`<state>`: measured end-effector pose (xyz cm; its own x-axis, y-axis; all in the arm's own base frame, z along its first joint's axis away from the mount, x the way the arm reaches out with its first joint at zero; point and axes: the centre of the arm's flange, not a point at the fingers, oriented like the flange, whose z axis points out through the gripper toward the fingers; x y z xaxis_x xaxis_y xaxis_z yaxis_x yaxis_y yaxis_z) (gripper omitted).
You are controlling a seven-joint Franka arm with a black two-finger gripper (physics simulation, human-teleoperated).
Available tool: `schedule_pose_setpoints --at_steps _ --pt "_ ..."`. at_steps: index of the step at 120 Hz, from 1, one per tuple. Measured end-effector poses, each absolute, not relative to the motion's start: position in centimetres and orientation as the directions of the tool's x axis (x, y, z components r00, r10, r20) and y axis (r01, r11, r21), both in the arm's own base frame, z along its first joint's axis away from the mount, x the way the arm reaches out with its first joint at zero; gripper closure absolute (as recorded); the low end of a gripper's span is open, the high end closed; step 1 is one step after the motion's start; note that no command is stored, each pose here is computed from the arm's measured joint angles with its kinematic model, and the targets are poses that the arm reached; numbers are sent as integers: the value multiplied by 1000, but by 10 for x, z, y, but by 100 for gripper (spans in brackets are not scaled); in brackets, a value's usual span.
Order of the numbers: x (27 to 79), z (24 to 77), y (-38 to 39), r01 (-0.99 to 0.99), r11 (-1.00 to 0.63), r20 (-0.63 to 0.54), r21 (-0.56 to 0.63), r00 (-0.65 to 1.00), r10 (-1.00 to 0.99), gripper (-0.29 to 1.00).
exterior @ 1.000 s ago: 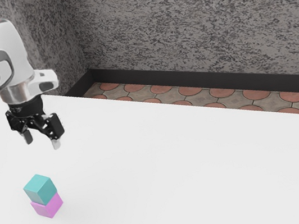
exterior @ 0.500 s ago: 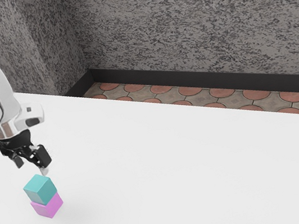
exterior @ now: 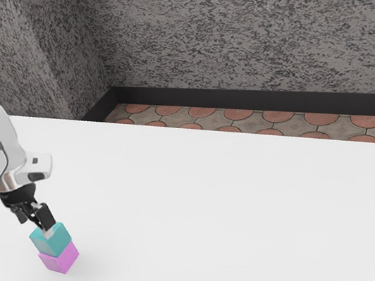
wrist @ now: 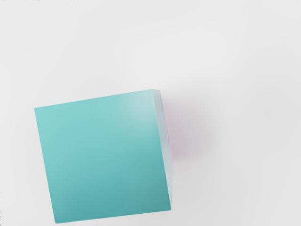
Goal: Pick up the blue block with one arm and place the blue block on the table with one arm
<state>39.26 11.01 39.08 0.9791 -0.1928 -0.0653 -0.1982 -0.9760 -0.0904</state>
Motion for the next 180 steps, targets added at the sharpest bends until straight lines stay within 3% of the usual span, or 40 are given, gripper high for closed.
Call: schedule_pose_setpoints --at_steps 120,180 --pt "401 349 121 -184 -982 -111 -36 978 -179 0" --pt "420 354 129 -172 -984 -96 -44 981 -168 0"
